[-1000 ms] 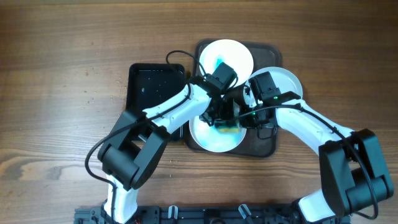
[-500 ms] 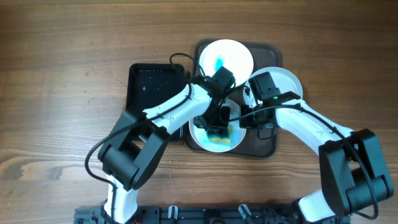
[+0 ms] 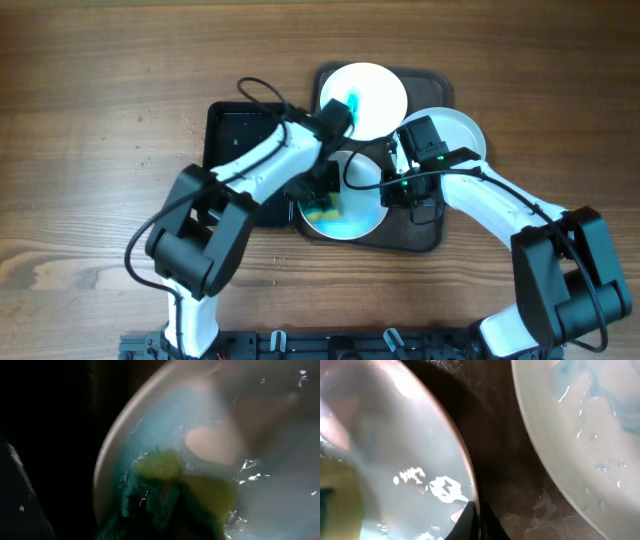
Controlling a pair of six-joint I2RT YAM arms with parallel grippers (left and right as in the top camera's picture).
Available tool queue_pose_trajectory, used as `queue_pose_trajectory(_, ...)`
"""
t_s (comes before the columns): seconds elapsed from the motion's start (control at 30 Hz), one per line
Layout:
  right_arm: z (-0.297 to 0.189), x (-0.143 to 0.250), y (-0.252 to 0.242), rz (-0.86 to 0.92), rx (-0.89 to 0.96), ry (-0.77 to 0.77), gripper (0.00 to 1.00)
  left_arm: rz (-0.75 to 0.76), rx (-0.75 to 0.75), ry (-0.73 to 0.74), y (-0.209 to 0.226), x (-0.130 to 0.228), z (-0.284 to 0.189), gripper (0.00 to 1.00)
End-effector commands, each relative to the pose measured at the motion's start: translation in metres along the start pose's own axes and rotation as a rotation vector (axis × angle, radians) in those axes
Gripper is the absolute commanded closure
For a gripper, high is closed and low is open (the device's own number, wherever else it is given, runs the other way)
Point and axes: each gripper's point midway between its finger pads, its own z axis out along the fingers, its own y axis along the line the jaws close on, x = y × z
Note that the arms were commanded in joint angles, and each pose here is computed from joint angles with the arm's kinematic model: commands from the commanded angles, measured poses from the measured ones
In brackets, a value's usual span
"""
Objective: Clean dirty plates on tray and stack at the side
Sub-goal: 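Scrub the front white plate with the sponge in the left gripper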
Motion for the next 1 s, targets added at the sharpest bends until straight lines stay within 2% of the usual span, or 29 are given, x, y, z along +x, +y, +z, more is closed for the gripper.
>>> queue_pose_trajectory(0.0, 0.003, 0.000, -0.024, 0.021, 0.101, -0.005, 0.96, -0.115, -0.025, -0.084, 0.024, -0.033, 0.017, 0.96)
queue_pose_trajectory(0.2, 0.003, 0.000, -0.024, 0.020, 0.101, -0.005, 0.95, -0.080, 0.256, -0.150, -0.032, -0.059, 0.008, 0.94)
queue_pose_trajectory(0.53, 0.003, 0.000, -0.024, 0.021, 0.101, -0.005, 0.96, -0.002, 0.410, -0.351, -0.081, -0.095, -0.015, 0.96)
queue_pose_trajectory(0.67, 0.003, 0.000, -0.024, 0.020, 0.101, -0.005, 0.96, 0.053, 0.438, -0.368, -0.105, -0.085, -0.018, 0.96)
queue_pose_trajectory(0.77, 0.003, 0.000, -0.024, 0.021, 0.102, -0.004, 0.96, 0.094, 0.430, -0.306, -0.116, -0.061, -0.010, 0.96)
queue_pose_trajectory(0.97, 0.003, 0.001, -0.024, 0.021, 0.102, -0.001, 0.96, 0.072, 0.263, -0.086, -0.078, -0.011, 0.014, 0.96)
